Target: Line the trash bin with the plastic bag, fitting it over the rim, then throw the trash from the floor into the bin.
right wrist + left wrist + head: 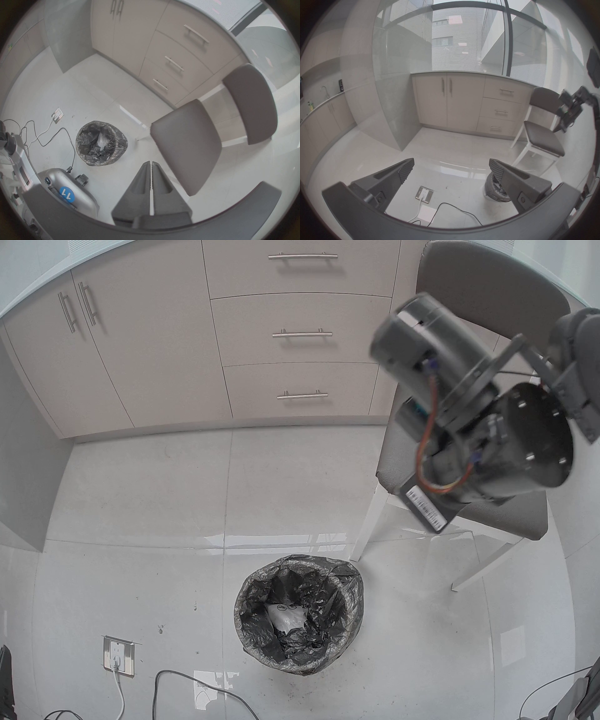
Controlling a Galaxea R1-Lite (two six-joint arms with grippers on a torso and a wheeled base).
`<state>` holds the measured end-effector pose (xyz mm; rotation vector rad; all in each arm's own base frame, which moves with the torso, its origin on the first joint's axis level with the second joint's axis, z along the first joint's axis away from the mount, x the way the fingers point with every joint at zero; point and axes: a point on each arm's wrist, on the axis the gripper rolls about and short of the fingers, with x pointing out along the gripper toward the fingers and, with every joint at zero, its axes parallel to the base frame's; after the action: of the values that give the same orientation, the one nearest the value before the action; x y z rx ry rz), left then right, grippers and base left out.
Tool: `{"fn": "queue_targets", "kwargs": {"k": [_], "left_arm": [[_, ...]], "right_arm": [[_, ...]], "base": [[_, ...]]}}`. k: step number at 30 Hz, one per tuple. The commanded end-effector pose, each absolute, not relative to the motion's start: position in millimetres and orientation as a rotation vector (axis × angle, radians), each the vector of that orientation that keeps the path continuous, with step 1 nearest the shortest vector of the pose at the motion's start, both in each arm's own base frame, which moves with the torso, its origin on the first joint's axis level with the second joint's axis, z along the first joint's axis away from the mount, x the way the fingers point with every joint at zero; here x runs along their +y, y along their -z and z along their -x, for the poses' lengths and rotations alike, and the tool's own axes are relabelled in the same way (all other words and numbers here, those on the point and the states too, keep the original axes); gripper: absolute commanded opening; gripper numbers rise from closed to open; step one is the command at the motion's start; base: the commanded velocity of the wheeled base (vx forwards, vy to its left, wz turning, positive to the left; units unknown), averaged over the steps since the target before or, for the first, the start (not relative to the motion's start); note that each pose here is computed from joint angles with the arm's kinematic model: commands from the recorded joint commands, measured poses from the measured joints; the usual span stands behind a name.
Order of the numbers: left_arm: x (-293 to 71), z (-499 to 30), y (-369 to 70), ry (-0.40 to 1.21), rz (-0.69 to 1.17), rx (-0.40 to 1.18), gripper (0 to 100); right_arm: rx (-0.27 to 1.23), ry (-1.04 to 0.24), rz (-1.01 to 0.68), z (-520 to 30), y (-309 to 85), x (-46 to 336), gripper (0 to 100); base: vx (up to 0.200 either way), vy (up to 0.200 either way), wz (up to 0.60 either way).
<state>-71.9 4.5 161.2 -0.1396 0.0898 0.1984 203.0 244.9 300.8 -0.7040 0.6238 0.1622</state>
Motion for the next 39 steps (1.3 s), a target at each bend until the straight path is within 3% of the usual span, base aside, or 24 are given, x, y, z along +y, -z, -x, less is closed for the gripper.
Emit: {"fn": "queue_targets", "kwargs": {"k": [1, 4, 9, 22, 31, 34, 36, 39], "left_arm": [[0.4, 65.3, -147.5, -0.268, 0.124, 0.122, 100], [1.1, 59.1, -139.5, -0.259, 0.122, 0.129, 100], [3.4, 19.1, -83.0, -0.232, 0.002, 0.041, 100], [3.8, 23.9, -80.2, -0.172, 0.013, -0.032, 100], [3.9, 24.2, -80.8, -0.181, 0.013, -0.032, 100], [2.6, 23.8, -80.5, -0.121, 0.009, -0.031, 100], [-0.5, 22.8, -76.1, 0.026, 0.003, -0.006, 100], [-0.5, 22.7, -75.7, 0.026, 0.006, 0.0, 100]], "right_arm": [[0.531, -0.147, 0.614, -162.6, -351.7, 190.9, 0], [0.532, -0.147, 0.614, -153.6, -357.8, 178.9, 0], [0.529, -0.13, 0.593, -128.4, -374.0, 140.8, 0], [0.557, -0.005, 0.54, -106.8, -387.3, 82.6, 0], [0.644, 0.172, 0.532, -49.5, -389.6, 12.7, 0], [0.587, 0.196, 0.497, -13.2, -392.3, -9.8, 0], [0.55, 0.23, 0.467, 10.7, -391.9, -21.1, 0], [0.531, 0.236, 0.448, 22.7, -390.9, -25.4, 0]], "base": [[0.0, 0.0, 0.0], [0.0, 0.0, 0.0], [0.0, 0.0, 0.0], [0.0, 0.0, 0.0], [0.0, 0.0, 0.0], [0.0, 0.0, 0.0], [0.0, 0.0, 0.0], [0.0, 0.0, 0.0]]}}
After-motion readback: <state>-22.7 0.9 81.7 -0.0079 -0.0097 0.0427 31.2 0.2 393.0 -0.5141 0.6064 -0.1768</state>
